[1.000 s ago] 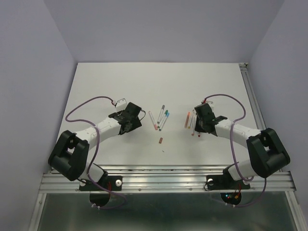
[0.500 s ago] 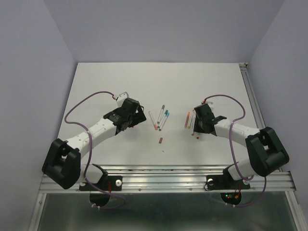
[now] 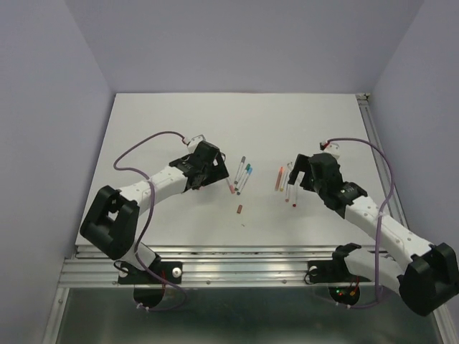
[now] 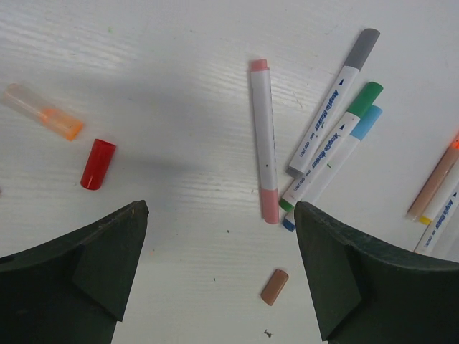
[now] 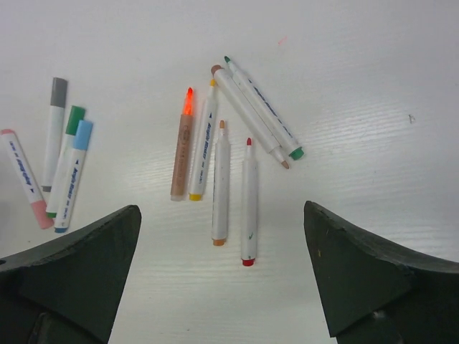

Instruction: Open the pen caps

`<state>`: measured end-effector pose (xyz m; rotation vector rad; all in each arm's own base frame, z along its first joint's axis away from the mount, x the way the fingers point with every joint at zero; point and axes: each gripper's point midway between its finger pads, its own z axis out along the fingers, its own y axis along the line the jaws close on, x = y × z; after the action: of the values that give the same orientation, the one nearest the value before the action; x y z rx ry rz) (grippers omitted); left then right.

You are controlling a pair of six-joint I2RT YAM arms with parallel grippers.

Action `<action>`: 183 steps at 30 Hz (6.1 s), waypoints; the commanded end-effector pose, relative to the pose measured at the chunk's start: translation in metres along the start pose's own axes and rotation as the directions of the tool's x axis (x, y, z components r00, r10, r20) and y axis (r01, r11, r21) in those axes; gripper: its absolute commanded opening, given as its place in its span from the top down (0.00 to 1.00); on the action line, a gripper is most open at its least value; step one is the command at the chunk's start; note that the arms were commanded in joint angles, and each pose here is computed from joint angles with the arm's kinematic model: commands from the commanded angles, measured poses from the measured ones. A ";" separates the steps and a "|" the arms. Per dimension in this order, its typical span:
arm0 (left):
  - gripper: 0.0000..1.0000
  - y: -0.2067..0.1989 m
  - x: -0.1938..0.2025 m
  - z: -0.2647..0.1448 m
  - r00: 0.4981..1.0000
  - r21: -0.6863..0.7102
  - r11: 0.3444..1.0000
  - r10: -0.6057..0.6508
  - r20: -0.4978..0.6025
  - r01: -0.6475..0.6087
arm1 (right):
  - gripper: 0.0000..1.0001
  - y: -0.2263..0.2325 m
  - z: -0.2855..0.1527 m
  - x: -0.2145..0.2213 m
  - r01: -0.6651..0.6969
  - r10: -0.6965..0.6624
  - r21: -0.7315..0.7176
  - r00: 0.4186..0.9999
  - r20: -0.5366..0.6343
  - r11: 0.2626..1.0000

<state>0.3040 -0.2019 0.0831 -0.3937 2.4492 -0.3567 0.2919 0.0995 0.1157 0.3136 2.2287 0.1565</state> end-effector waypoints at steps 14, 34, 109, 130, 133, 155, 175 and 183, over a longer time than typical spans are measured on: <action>0.12 -0.031 0.006 0.047 0.997 -0.179 0.982 0.045 -0.059 -0.055 | 0.00 -0.012 -0.021 -0.009 -0.073 0.076 -0.032 0.991 0.113 0.997; 0.83 -0.024 0.019 0.080 0.986 -0.229 0.963 0.120 -0.118 -0.144 | 0.00 -0.004 -0.023 -0.007 -0.074 0.081 -0.079 0.992 0.100 0.994; 1.00 -0.165 0.028 -0.137 0.986 0.617 0.778 -0.165 0.020 0.118 | 0.57 0.188 -0.124 0.043 -0.183 0.069 -0.686 0.979 -0.191 0.705; 1.00 -0.161 -0.019 -0.125 0.951 0.574 0.813 -0.250 0.183 0.103 | 0.99 0.182 -0.154 0.090 -0.269 -0.043 -0.769 0.932 -0.359 0.580; 1.00 -0.162 -0.039 -0.116 0.937 0.585 0.804 -0.277 0.211 0.106 | 0.99 0.182 -0.176 0.101 -0.349 -0.065 -0.804 0.901 -0.430 0.482; 1.00 -0.132 -0.115 -0.038 0.852 0.437 0.855 -0.430 0.299 0.278 | 0.99 0.163 -0.203 0.132 -0.465 -0.137 -0.810 0.832 -0.538 0.358; 1.00 -0.206 0.011 0.026 0.990 0.452 0.881 0.121 0.069 -0.139 | 0.99 0.087 -0.104 0.040 -0.150 0.124 -0.346 0.988 -0.097 0.926; 1.00 -0.219 0.033 0.059 0.984 0.396 0.903 0.178 0.005 -0.165 | 0.99 0.075 -0.096 0.040 -0.149 0.130 -0.289 0.988 -0.082 0.946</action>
<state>0.3385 -0.4185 0.0742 -0.0094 2.3798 -0.7749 0.1970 0.1970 0.1523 0.2792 2.2552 0.6508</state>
